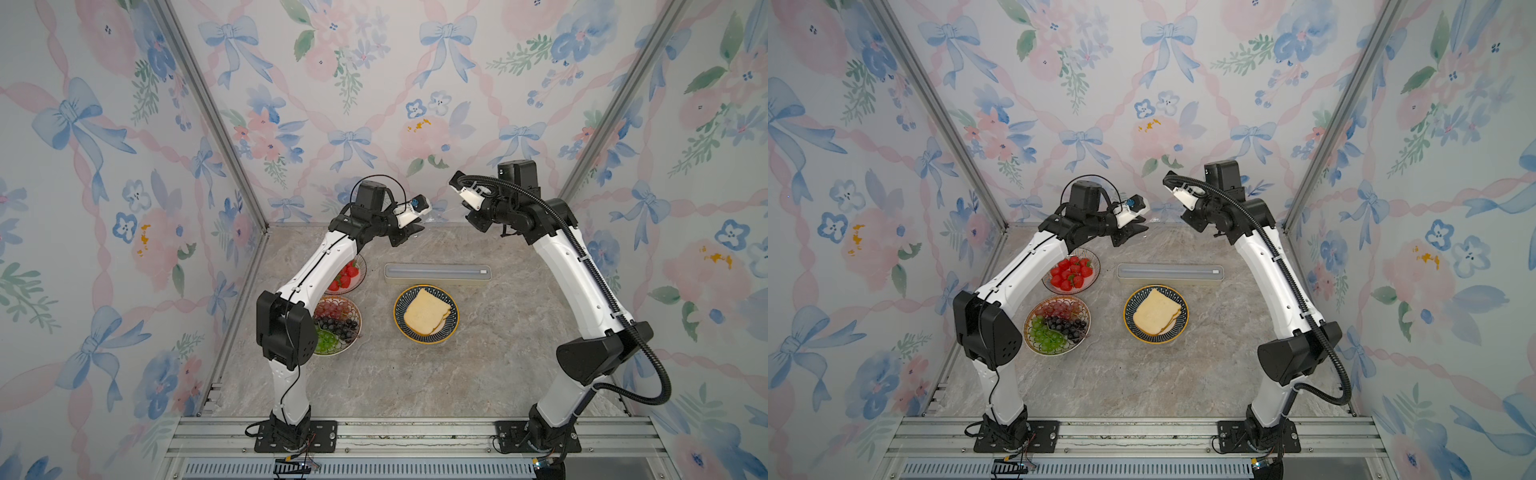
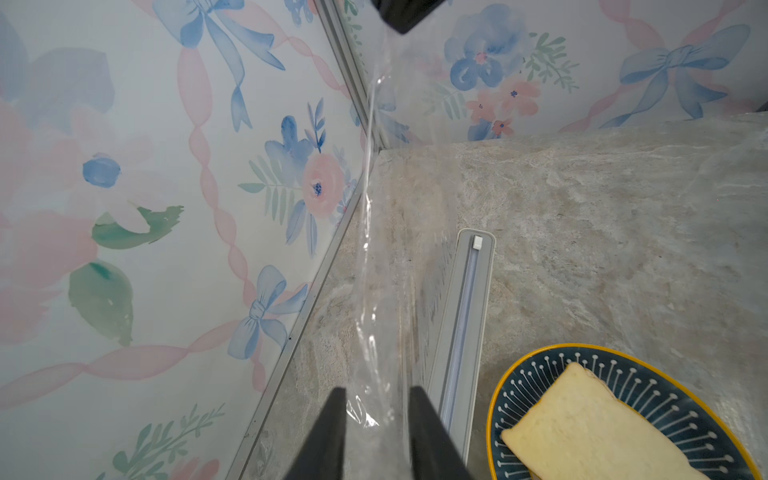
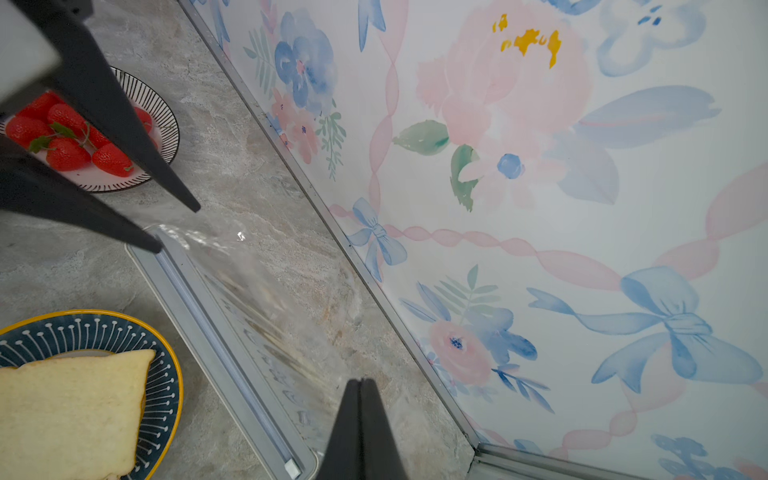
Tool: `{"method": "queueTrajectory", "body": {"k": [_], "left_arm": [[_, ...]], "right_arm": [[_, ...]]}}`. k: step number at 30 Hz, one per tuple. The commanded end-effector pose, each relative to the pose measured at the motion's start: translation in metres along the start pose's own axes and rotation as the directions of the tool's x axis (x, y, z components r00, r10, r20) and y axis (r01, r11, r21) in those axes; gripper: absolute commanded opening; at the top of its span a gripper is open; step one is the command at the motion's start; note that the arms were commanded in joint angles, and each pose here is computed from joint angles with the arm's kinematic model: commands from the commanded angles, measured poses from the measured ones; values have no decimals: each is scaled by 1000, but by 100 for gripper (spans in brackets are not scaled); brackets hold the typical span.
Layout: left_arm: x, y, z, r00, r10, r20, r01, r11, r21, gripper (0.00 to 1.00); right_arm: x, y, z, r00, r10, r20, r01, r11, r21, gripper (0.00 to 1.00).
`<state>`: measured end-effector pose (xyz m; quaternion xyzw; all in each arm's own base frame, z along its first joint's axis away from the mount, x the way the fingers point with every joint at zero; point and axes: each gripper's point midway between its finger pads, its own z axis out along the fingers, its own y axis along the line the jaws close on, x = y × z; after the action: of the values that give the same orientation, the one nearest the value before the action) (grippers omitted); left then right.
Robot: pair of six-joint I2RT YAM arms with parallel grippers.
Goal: Wrap the plate with plastic wrap
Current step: Pull the plastic wrap from the plastic wrap cutting box.
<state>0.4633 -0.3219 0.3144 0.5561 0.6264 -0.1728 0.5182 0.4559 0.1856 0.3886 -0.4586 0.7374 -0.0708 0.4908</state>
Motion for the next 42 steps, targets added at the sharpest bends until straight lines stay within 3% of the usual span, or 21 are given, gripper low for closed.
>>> {"method": "queueTrajectory", "body": {"k": [1, 7, 19, 42], "left_arm": [[-4, 6, 13, 1000, -1, -9, 1, 1000, -28, 0], [-9, 4, 0, 999, 31, -18, -32, 998, -52, 0], [-62, 26, -61, 998, 60, 17, -55, 972, -229, 0], [-108, 48, -91, 994, 68, 84, -35, 939, -343, 0]], "right_arm": [[-20, -8, -20, 997, -2, 80, -1, 999, 46, 0], [-17, -12, -23, 997, -1, 73, -3, 998, 61, 0], [-28, -23, -39, 993, 6, 120, -20, 993, 116, 0], [-49, -42, -68, 987, -8, 163, -22, 983, 184, 0]]}}
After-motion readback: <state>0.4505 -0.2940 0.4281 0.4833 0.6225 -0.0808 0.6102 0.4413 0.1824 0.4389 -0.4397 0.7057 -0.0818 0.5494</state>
